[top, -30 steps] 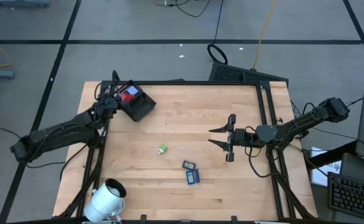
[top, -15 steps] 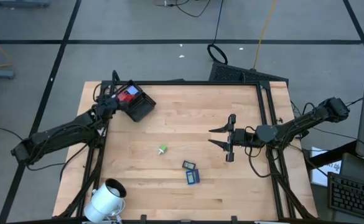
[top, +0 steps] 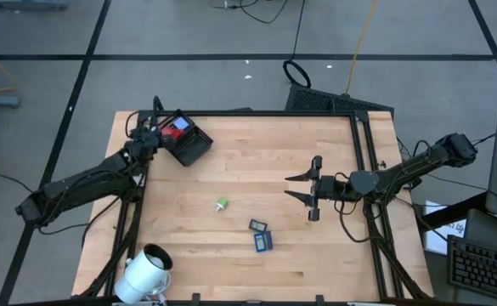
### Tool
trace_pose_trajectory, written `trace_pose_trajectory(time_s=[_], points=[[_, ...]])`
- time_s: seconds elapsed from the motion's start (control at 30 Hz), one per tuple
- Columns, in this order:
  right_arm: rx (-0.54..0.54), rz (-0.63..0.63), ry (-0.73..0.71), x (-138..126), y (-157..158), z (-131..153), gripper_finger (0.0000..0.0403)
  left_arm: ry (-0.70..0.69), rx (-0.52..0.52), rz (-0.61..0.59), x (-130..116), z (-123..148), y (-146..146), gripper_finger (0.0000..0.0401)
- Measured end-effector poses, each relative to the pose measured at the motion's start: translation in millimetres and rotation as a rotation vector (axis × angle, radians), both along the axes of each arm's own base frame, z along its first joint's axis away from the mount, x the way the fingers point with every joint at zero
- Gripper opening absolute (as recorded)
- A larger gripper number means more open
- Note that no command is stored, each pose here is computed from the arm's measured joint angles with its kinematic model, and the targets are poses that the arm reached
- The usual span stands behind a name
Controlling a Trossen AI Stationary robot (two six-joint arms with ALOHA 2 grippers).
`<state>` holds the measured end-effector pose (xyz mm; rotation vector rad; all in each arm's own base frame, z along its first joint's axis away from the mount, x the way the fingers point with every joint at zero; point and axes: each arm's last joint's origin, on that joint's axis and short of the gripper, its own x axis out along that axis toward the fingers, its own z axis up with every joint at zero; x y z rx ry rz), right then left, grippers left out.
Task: Pick & Place Office items
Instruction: Put the purple charger adapter into the top black bin, then put the green charger adapter into the top black bin
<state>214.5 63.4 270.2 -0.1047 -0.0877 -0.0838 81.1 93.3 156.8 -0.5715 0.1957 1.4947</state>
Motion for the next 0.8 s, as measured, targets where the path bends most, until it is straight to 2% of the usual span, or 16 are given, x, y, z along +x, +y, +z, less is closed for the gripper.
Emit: trace_pose_trajectory(time_s=[0.13,0.47,0.67,0.73,0.8], points=[[0.000,0.000,0.000,0.0,0.0,0.0,0.0155,-0.004,0.000,0.002,0.0,0.0,0.0,0.0142],[0.000,0.000,0.000,0.0,0.0,0.0,0.0155,-0.020,-0.001,0.011,0.0,0.1,0.0,0.0253],[0.000,0.000,0.000,0.0,0.0,0.0,0.0155,-0.023,-0.005,-0.002,0.4,0.1,0.0,0.0293],[0.000,0.000,0.001,0.0,0.0,-0.1,0.0155,-0.039,-0.041,-0.099,3.3,-0.2,-0.7,0.0299],[0.000,0.000,0.001,0.0,0.0,-0.1,0.0155,-0.056,-0.064,-0.273,8.8,1.5,-1.6,0.0300]])
